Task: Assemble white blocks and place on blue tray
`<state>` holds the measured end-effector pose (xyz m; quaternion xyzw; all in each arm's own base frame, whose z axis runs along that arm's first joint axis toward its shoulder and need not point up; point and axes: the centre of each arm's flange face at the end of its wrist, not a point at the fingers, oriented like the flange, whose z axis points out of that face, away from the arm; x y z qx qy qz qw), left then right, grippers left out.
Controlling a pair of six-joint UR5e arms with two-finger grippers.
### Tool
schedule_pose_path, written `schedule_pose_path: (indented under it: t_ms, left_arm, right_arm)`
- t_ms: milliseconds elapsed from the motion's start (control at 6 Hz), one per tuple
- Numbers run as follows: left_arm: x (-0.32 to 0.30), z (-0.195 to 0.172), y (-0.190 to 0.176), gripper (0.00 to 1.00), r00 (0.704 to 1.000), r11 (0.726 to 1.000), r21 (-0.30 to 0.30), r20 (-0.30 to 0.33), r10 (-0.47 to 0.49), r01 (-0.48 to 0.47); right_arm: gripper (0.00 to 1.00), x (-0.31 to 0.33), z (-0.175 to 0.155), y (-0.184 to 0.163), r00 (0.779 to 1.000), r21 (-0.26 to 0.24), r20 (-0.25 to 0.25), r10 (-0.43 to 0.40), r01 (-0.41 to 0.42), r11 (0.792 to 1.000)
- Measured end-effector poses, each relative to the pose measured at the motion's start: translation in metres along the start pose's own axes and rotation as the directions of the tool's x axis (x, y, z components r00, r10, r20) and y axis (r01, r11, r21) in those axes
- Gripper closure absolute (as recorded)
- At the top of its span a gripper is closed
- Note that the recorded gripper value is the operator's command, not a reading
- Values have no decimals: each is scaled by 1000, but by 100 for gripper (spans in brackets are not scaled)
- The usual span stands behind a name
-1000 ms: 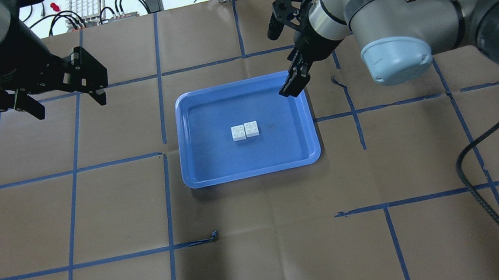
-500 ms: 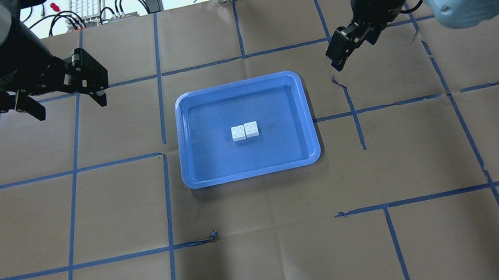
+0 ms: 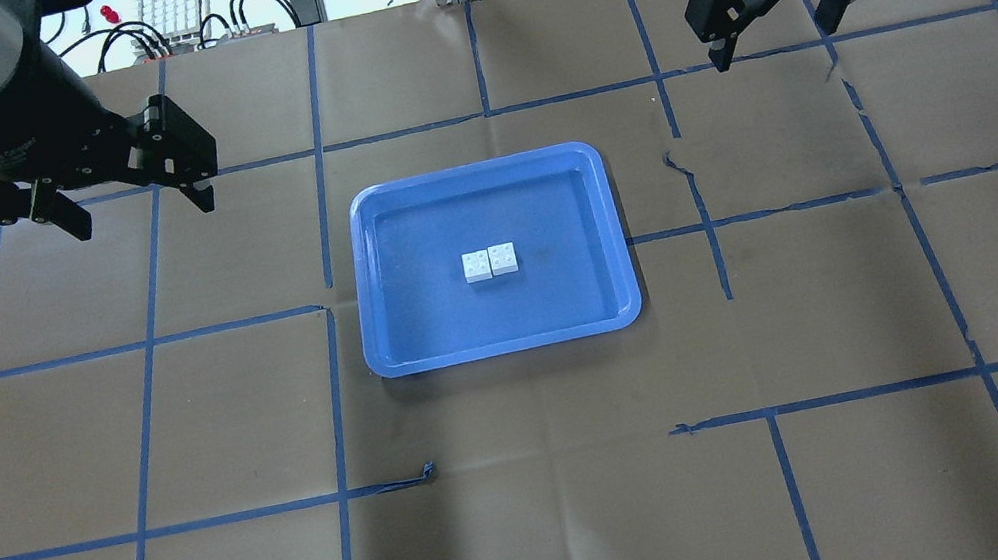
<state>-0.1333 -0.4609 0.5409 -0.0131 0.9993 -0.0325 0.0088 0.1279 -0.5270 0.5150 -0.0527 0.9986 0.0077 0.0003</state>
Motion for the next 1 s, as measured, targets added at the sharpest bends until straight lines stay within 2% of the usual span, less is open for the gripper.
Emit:
schedule_pose_path:
  t_ms: [167, 333, 1000]
  left_arm:
    - [0, -1, 0, 1, 1000, 1000, 1, 0, 0, 0]
    - [0, -1, 0, 1, 1000, 1000, 1, 0, 0, 0]
    - [0, -2, 0, 1, 1000, 1000, 4, 0, 0, 0]
  right_arm:
    - [0, 1, 0, 1, 998, -19, -16, 59, -59, 998]
    - [0, 1, 1, 2, 997, -27, -19, 79, -79, 996]
    - [0, -2, -2, 4, 996, -21, -7, 84, -84, 996]
